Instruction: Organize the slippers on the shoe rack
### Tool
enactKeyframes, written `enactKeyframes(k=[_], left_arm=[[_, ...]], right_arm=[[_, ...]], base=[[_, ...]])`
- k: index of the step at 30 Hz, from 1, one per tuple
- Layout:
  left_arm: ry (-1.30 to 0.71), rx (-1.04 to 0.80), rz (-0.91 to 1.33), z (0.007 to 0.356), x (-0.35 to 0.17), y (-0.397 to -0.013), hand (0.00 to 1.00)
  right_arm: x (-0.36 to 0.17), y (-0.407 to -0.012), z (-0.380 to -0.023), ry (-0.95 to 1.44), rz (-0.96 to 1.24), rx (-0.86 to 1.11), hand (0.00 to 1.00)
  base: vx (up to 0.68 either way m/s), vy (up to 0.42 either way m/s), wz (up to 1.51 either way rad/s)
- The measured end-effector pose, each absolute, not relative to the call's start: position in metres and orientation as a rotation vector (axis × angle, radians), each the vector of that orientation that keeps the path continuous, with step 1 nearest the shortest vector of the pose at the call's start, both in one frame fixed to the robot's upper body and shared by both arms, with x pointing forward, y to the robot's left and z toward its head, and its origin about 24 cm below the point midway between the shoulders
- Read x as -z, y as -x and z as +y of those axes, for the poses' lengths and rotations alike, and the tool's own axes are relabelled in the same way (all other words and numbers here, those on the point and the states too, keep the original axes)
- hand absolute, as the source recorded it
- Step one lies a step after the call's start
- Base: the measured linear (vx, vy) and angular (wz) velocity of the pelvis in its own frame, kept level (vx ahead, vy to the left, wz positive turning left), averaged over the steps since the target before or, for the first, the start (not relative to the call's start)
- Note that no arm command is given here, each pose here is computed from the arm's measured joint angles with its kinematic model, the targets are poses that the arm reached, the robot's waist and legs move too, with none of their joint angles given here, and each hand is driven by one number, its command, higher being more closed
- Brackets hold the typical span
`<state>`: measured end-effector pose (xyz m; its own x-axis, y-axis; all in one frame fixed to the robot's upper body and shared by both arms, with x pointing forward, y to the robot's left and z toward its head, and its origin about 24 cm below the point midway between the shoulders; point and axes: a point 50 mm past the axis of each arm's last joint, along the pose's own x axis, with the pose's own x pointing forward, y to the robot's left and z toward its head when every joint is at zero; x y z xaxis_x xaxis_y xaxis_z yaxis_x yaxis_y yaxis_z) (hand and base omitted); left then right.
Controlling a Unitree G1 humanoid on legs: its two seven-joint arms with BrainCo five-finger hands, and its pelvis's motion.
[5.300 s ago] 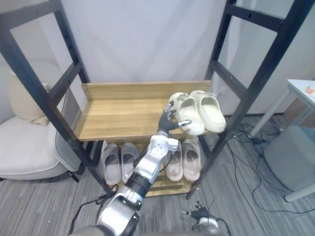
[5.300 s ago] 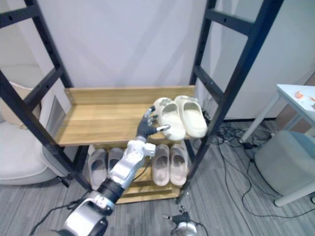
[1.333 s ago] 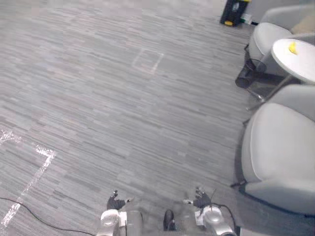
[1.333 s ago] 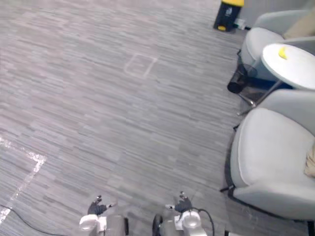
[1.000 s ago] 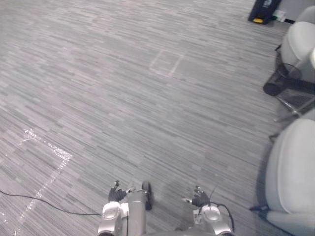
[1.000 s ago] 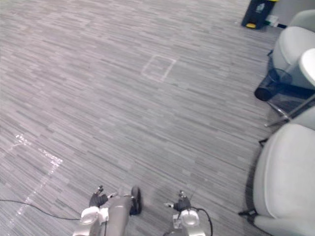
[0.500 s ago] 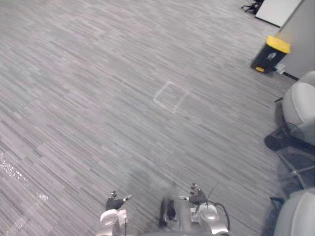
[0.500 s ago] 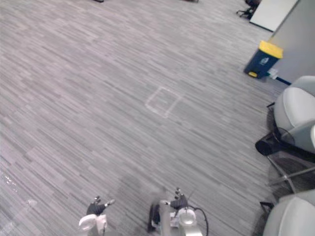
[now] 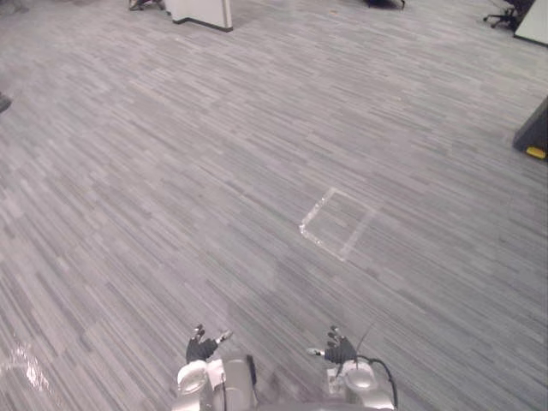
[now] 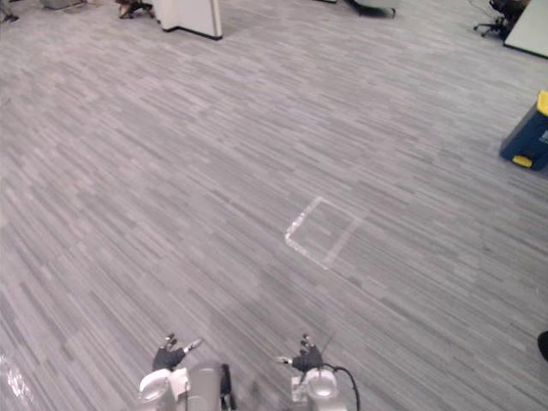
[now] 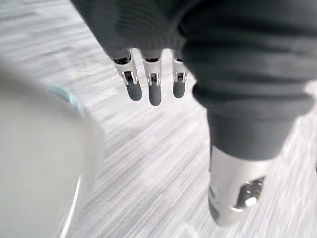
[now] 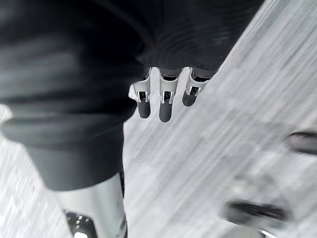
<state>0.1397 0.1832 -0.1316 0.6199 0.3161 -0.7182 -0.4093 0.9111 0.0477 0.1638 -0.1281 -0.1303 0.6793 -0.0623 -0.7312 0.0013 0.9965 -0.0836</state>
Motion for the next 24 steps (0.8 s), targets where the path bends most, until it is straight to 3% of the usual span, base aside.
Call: enactKeyframes(k=[11, 19, 24], left_arm=[[0.085, -0.439, 0.886, 0.197, 0.142, -0.121, 0.0], [-0.021, -0.336, 0.95, 0.195, 0.149, -0.117, 0.0], [0.042, -0.311, 0.938, 0.172, 0.149, -0.126, 0.0]], right_arm=[[0.134, -0.148, -0.127, 0.079, 0.844, 0.023, 0.0], [0.135, -0.159, -0.134, 0.122, 0.843, 0.009, 0.0], [0.133, -0.163, -0.141, 0.157, 0.831, 0.011, 0.0]], base=[[0.54, 0.274, -0.65], [0.49, -0.004, -0.07], [0.56, -0.133, -0.05]])
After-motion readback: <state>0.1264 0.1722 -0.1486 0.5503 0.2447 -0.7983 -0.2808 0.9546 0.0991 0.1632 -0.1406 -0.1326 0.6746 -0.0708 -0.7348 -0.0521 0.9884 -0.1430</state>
